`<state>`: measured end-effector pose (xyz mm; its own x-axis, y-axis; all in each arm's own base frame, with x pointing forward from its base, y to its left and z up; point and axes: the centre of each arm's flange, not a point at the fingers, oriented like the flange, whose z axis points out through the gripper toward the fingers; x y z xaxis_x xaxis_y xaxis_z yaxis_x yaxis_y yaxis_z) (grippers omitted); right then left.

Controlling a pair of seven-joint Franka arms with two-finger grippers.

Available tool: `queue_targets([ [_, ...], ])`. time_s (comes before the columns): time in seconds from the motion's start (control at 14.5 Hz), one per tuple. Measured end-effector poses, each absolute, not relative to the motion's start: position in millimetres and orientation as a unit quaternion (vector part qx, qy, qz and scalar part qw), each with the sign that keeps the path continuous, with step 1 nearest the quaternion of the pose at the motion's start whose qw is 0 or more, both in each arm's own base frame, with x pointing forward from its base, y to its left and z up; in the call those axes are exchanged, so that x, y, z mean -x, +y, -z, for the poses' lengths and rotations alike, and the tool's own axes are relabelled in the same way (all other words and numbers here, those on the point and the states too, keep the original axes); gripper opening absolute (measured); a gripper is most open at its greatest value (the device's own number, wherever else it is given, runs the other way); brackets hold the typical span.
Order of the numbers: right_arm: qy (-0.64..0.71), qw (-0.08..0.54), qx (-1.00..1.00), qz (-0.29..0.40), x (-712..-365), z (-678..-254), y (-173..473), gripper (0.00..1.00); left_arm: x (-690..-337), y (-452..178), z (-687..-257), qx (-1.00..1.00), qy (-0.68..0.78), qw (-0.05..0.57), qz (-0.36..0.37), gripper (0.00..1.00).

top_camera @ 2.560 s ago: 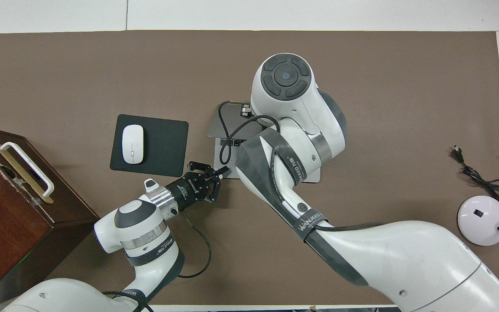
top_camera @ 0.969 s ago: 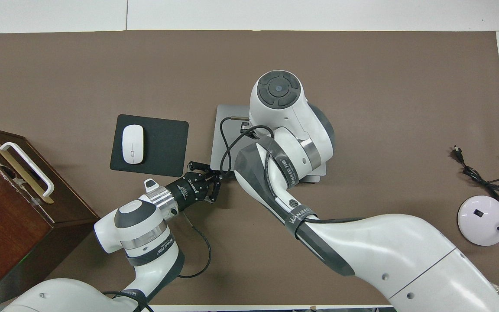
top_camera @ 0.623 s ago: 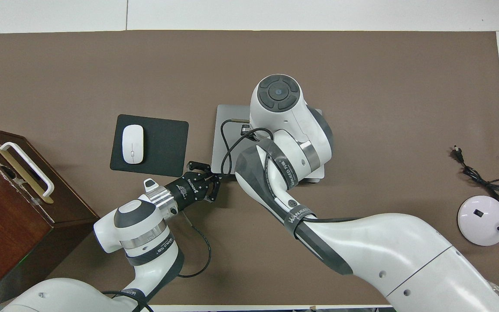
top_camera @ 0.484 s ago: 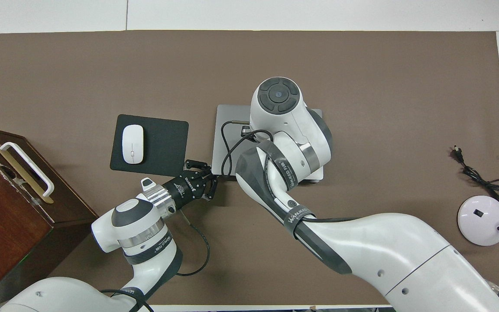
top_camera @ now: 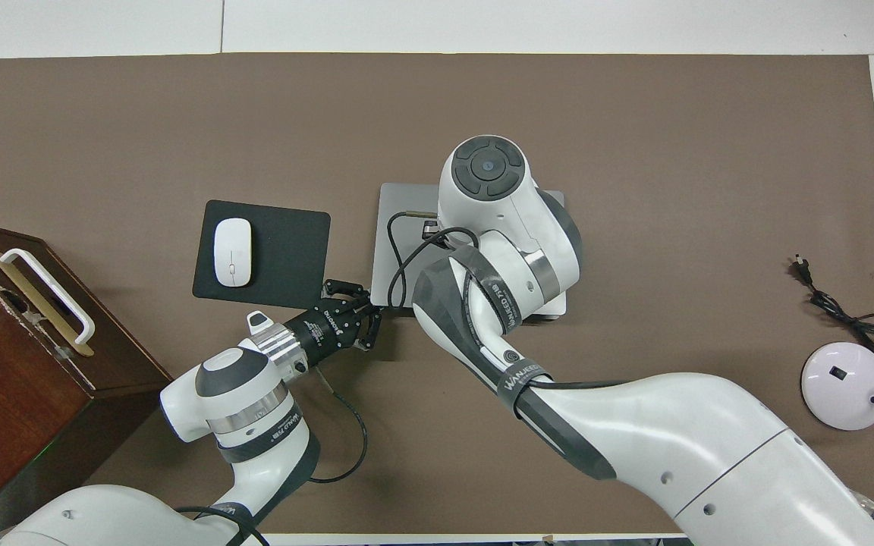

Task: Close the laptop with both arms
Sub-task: 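Push the laptop screen down with the right gripper while the left gripper braces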

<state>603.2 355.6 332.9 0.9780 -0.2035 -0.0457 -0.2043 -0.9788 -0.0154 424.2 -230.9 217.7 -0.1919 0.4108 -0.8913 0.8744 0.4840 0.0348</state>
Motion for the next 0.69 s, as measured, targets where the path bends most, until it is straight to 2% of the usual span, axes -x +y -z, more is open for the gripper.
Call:
queue_targets([
  [0.35,0.102,0.002,0.994,-0.029,-599,-354,353,0.01,-424,-231,-218,-0.44,0.729,0.458,0.253,0.01],
  [0.69,0.105,0.011,0.994,-0.007,-596,-407,344,0.01,-426,-228,-218,-0.437,0.731,0.459,0.251,0.01],
])
